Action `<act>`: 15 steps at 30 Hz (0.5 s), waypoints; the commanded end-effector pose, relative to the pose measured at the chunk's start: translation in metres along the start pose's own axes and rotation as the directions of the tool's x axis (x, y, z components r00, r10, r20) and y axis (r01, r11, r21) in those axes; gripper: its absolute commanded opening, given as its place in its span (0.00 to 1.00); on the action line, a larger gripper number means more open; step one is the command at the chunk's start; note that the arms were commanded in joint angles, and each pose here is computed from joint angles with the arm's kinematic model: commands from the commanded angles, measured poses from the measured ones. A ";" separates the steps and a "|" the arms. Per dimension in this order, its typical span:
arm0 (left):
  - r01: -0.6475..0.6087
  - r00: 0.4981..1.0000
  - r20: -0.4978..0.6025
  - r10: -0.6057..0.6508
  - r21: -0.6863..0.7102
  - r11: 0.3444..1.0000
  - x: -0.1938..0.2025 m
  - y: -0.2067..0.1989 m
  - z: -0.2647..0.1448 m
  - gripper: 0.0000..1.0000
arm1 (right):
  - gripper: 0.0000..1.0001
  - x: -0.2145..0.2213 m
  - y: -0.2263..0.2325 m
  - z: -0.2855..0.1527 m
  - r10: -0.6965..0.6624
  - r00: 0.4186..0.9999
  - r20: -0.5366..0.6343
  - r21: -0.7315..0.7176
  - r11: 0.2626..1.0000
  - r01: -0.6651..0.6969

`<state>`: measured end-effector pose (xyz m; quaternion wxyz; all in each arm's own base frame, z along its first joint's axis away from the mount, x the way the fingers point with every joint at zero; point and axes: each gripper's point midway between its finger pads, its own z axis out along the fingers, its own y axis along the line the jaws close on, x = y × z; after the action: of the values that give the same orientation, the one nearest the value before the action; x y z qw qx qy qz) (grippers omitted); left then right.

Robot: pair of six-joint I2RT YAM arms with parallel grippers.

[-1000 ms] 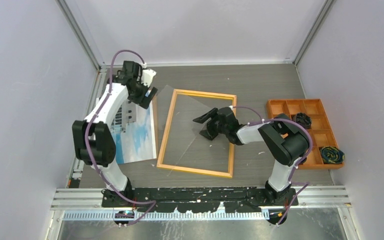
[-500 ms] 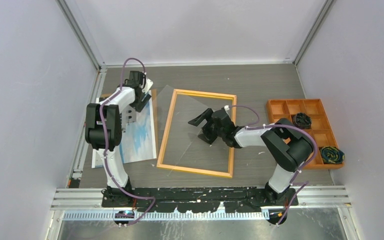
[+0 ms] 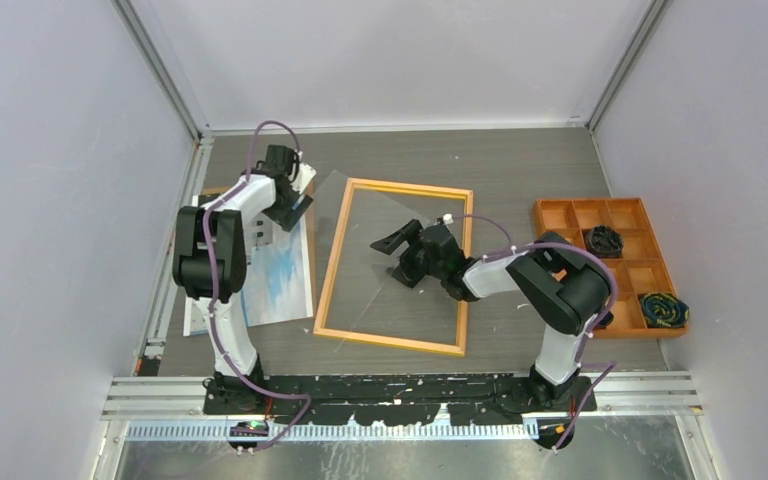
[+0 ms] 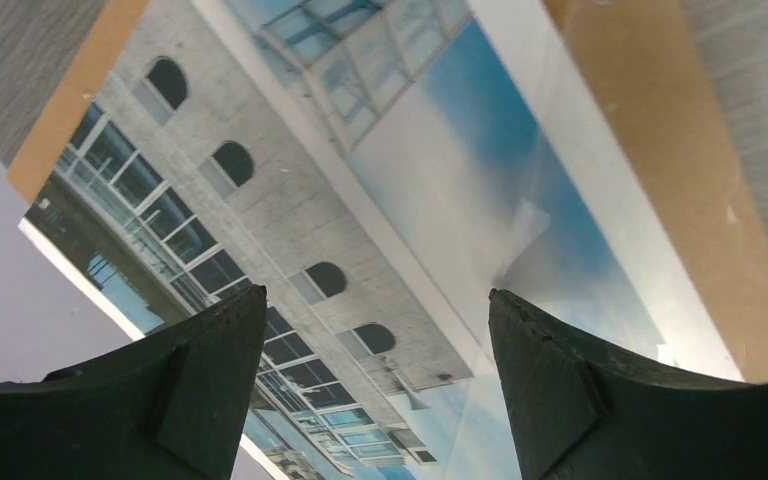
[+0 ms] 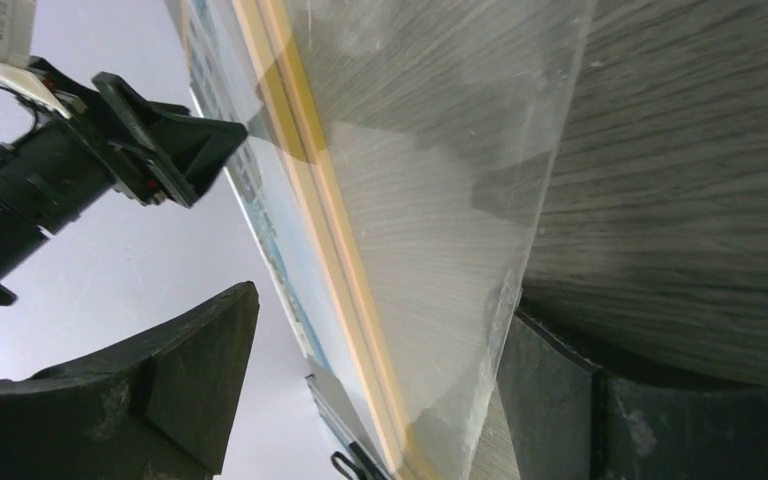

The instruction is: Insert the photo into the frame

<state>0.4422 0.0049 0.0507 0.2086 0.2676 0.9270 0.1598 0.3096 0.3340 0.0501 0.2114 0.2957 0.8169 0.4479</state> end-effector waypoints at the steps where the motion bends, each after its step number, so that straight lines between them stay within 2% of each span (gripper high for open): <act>1: -0.019 1.000 0.006 0.019 0.071 0.997 0.000 -0.022 -0.011 0.83 | 0.86 0.012 -0.058 0.010 0.042 0.999 -0.019 0.128 0.991 -0.039; 5: -0.032 0.999 0.002 0.032 0.110 0.993 0.005 -0.030 -0.012 0.83 | 0.75 0.008 -0.040 0.010 0.066 0.998 -0.002 0.021 0.998 -0.066; 12: -0.047 0.999 -0.005 0.048 0.127 0.991 0.009 -0.034 -0.013 0.82 | 0.55 -0.007 -0.001 -0.004 0.036 0.997 0.069 -0.142 0.990 -0.026; 13: -0.048 0.999 -0.007 0.049 0.135 0.990 0.009 -0.035 -0.015 0.82 | 0.49 -0.008 0.005 -0.006 0.035 0.997 0.073 -0.170 0.985 -0.022; 15: -0.044 0.999 -0.006 0.046 0.147 0.988 0.007 -0.035 -0.020 0.83 | 0.29 -0.012 0.016 -0.009 0.033 0.996 0.079 -0.225 0.974 -0.015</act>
<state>0.4254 -0.0162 0.0421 0.1886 0.2963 0.9283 0.1223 0.3040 0.3284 0.0380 0.2209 0.3127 0.7838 0.4889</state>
